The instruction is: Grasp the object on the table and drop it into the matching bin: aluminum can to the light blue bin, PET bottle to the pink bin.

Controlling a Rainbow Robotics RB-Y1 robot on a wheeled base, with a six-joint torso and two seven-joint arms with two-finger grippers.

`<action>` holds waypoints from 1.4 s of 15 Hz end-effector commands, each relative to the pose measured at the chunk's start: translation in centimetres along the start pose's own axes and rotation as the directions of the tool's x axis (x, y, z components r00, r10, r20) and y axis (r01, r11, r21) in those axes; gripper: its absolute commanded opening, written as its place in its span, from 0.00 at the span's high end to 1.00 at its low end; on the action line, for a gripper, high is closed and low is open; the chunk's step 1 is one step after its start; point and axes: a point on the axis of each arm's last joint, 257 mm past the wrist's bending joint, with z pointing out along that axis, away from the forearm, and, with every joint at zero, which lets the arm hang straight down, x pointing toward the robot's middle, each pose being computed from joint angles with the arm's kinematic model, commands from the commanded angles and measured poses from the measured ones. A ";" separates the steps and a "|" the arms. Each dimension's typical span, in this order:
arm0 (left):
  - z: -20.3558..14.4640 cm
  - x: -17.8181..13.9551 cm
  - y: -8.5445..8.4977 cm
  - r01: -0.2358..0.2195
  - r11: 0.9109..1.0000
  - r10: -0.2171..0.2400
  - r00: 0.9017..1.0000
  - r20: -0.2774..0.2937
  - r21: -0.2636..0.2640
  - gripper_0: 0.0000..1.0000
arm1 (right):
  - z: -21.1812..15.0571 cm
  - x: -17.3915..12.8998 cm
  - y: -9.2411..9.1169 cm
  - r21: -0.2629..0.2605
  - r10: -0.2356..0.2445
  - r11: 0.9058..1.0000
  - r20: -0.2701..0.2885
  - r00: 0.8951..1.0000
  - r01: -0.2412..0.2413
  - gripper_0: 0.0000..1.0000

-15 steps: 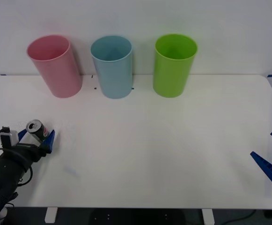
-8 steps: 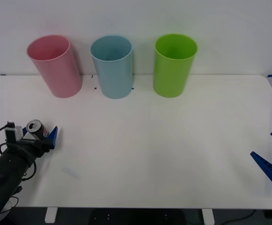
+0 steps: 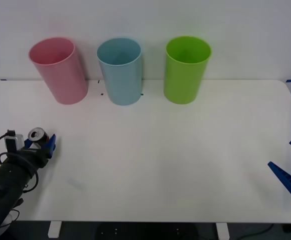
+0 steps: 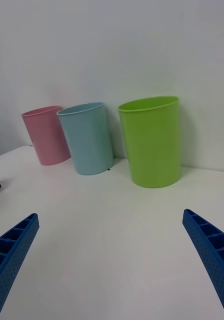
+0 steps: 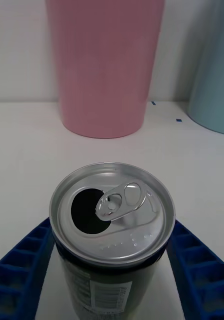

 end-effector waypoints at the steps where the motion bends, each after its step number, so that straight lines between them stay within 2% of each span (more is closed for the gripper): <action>1: 0.0 0.0 0.0 -0.002 1.000 0.002 1.000 0.000 0.000 1.00 | 0.0 0.0 0.0 0.000 0.000 1.000 0.000 1.000 0.000 0.00; 8: 0.0 -0.1 0.1 0.004 1.000 -0.004 1.000 0.002 0.001 1.00 | 0.0 0.0 0.0 0.000 0.000 1.000 0.000 1.000 0.000 0.00; 10: -0.1 -0.8 0.0 0.007 1.000 -0.007 1.000 0.017 0.011 1.00 | 0.0 0.0 0.0 0.000 0.000 1.000 0.000 1.000 0.000 0.00; 15: -1.3 -4.7 -0.5 0.008 0.999 -0.013 0.995 0.101 0.041 1.00 | 0.0 0.0 0.0 0.000 0.000 1.000 0.000 1.000 0.000 0.00; 18: -2.0 -6.7 -1.5 0.010 0.998 -0.019 0.989 0.144 0.063 1.00 | 0.0 0.0 0.0 0.000 0.000 1.000 0.000 1.000 0.000 0.00; 21: -2.8 -8.9 -2.8 -0.012 0.996 -0.005 0.982 0.186 0.089 1.00 | 0.0 0.0 0.0 0.000 0.000 1.000 0.000 1.000 0.000 0.00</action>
